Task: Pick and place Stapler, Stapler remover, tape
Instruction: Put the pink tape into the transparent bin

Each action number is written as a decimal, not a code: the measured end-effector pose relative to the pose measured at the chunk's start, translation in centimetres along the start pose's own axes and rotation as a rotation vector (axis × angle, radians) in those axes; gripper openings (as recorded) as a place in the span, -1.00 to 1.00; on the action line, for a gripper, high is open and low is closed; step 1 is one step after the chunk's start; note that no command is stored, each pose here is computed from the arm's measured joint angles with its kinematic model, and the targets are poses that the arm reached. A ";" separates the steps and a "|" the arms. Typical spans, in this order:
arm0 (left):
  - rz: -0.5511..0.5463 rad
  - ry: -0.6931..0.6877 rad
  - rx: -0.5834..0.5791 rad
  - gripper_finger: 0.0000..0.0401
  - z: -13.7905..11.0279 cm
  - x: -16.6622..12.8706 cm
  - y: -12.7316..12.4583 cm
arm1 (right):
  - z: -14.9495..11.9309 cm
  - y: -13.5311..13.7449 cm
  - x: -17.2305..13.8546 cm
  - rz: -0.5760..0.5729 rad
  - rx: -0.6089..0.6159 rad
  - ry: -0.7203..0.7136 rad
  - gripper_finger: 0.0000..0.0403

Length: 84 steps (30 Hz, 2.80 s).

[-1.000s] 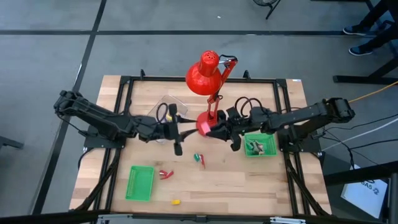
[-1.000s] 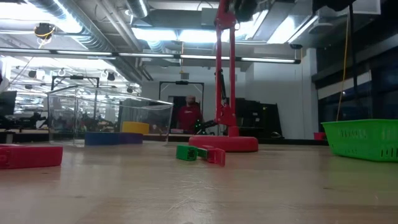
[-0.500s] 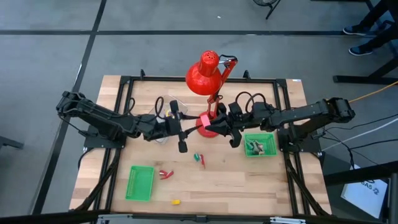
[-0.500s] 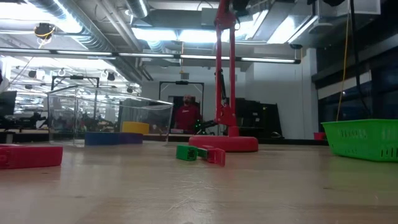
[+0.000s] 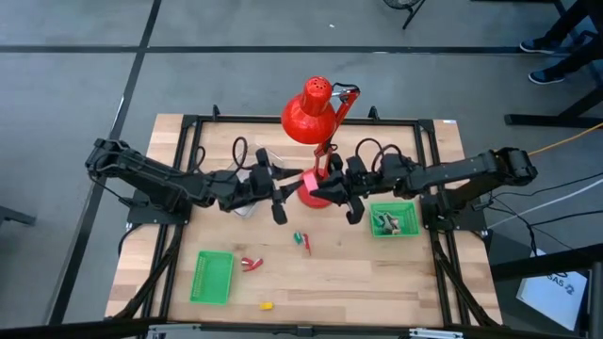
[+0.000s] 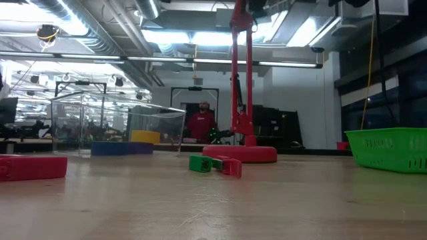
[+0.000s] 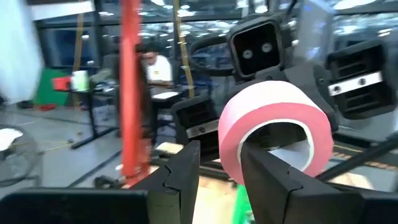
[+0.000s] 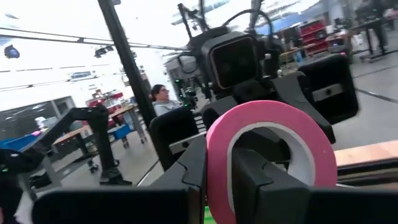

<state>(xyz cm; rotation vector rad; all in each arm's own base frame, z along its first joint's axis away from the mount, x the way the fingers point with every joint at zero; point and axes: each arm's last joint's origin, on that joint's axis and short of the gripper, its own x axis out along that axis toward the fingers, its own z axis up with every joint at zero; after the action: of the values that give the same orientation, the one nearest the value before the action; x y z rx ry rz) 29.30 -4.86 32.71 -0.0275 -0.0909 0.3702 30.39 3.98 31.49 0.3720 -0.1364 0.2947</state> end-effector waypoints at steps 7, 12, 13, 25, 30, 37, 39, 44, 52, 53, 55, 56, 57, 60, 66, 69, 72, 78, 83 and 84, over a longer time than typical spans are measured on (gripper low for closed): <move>-0.071 -0.028 -0.079 -0.45 -0.4 0.9 0.0 | 0.1 0.2 0.0 0.038 -0.024 -0.004 -0.80; -0.123 -0.043 -0.101 -0.45 -0.6 1.4 0.1 | 0.1 0.2 0.0 0.047 -0.025 -0.005 -0.80; -0.123 -0.044 -0.102 -0.47 -0.6 1.4 0.1 | 0.1 0.2 0.0 0.047 -0.025 -0.005 -0.80; -0.119 -0.045 -0.098 -0.83 -0.4 1.3 0.2 | 0.2 0.2 0.0 0.017 -0.044 -0.017 -0.49; -0.100 -0.025 -0.088 -0.83 -0.1 0.9 0.5 | 0.2 0.2 0.0 0.016 -0.024 -0.020 -0.15; -0.043 0.112 -0.096 -0.83 0.9 -1.3 1.9 | 0.4 -0.8 -0.2 0.053 0.028 0.011 0.13; -0.020 0.174 -0.109 -0.83 1.0 -2.3 2.6 | 0.8 -1.2 -0.4 0.103 0.035 0.027 0.16; 0.045 0.295 -0.177 -0.83 1.7 -5.2 4.4 | 1.3 -2.9 -1.0 0.162 0.143 0.098 0.16; 0.160 0.311 -0.223 -0.81 2.9 -8.2 6.6 | 1.7 -3.8 -1.2 0.082 0.223 0.063 0.15; 0.163 0.304 -0.228 -0.80 3.1 -8.4 6.7 | 1.8 -3.8 -1.2 0.094 0.180 0.062 0.15; 0.159 0.302 -0.232 -0.81 3.2 -8.5 6.7 | 2.2 -3.5 -1.6 0.162 0.124 0.084 0.15; 0.154 0.303 -0.235 -0.82 3.2 -8.5 6.7 | 2.6 -3.3 -2.0 0.188 0.111 0.092 0.15; 0.150 0.307 -0.239 -0.82 3.1 -8.5 6.7 | 2.9 -3.0 -2.5 0.205 0.098 0.103 0.15; 0.149 0.331 -0.258 -0.82 2.9 -8.5 6.7 | 2.9 -2.4 -4.8 0.134 0.072 0.156 0.15; 0.161 0.353 -0.296 -0.82 2.6 -8.5 6.7 | 2.3 0.2 -10.7 -0.085 0.000 0.119 0.15; 0.161 0.353 -0.297 -0.82 2.6 -8.5 6.7 | 1.2 1.0 -13.3 -0.124 -0.028 0.085 0.15; 0.164 0.352 -0.299 -0.82 2.6 -8.5 6.7 | -0.8 1.1 -15.7 -0.143 -0.066 0.071 0.15; 0.182 0.345 -0.327 -0.82 2.6 -8.5 6.7 | -5.4 0.1 -19.6 -0.225 -0.068 0.038 0.15; 0.198 0.365 -0.353 -0.82 2.3 -8.6 6.8 | -7.2 -0.5 -21.5 -0.259 -0.120 -0.036 0.15; 0.206 0.377 -0.359 -0.82 2.2 -8.7 6.8 | -7.3 -0.5 -21.8 -0.262 -0.135 -0.052 0.15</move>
<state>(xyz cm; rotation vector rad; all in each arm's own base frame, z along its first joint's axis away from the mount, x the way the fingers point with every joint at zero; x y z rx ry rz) 18.57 -1.62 33.85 -0.4627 0.2215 0.5443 10.46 0.68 20.59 0.2601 -0.1553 0.0165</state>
